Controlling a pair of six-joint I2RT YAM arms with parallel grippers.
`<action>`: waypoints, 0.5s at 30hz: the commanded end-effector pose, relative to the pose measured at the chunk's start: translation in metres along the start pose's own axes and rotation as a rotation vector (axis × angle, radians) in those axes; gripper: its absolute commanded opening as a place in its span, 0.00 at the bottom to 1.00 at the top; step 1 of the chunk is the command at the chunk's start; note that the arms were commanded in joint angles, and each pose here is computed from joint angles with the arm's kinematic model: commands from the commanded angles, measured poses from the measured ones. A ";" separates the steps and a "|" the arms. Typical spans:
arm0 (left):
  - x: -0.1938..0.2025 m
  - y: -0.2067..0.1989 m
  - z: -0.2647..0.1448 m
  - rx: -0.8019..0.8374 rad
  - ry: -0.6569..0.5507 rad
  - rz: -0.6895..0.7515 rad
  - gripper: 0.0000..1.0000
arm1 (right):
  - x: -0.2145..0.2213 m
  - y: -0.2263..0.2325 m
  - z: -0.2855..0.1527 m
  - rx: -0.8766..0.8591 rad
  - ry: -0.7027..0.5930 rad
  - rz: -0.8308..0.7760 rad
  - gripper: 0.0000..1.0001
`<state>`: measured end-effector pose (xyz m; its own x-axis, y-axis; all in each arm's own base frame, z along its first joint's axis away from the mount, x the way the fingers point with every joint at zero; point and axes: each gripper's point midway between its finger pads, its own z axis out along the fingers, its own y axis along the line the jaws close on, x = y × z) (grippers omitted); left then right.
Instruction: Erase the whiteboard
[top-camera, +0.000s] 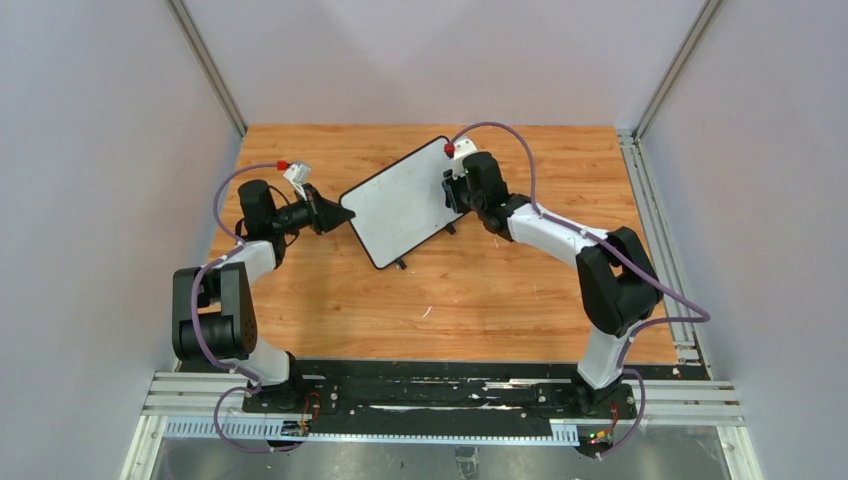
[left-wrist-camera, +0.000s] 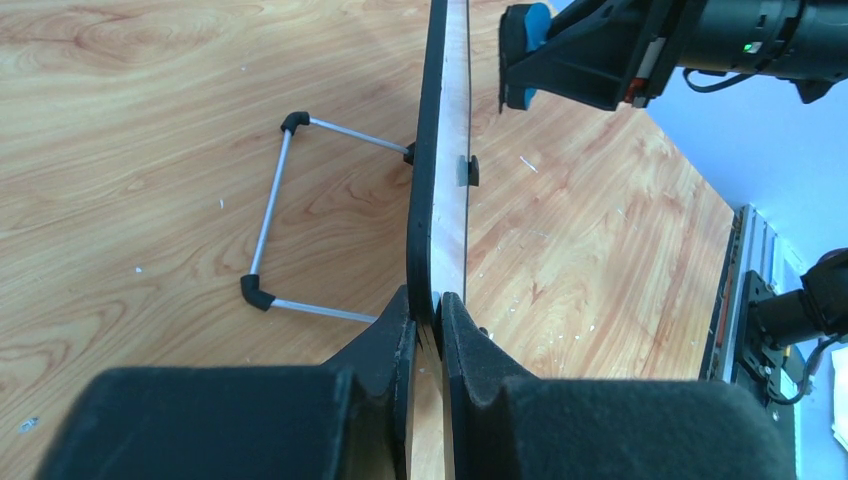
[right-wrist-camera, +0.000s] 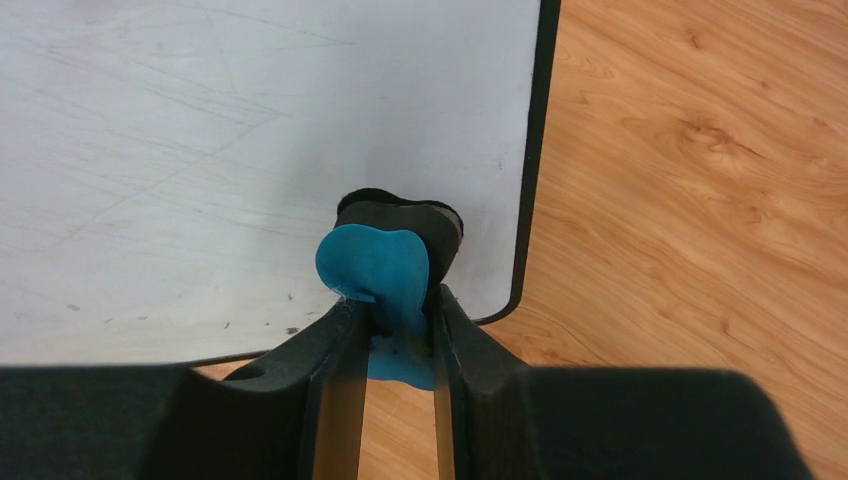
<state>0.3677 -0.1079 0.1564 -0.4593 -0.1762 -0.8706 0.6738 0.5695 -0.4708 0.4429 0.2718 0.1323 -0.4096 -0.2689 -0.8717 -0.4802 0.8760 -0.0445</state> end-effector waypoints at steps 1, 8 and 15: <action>0.019 0.010 0.001 -0.017 0.045 0.023 0.00 | -0.015 -0.010 -0.024 0.038 -0.030 0.010 0.01; 0.021 0.011 0.002 -0.023 0.050 0.020 0.00 | -0.014 -0.020 -0.057 0.080 -0.002 0.007 0.01; 0.023 0.013 0.002 -0.026 0.058 0.009 0.08 | -0.008 -0.025 -0.070 0.105 -0.004 0.019 0.01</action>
<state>0.3684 -0.1078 0.1557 -0.4633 -0.1761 -0.8685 0.6722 0.5688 -0.4739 0.4109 0.2365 0.1821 -0.3857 -0.2518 -0.8876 -0.4234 0.9031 -0.0722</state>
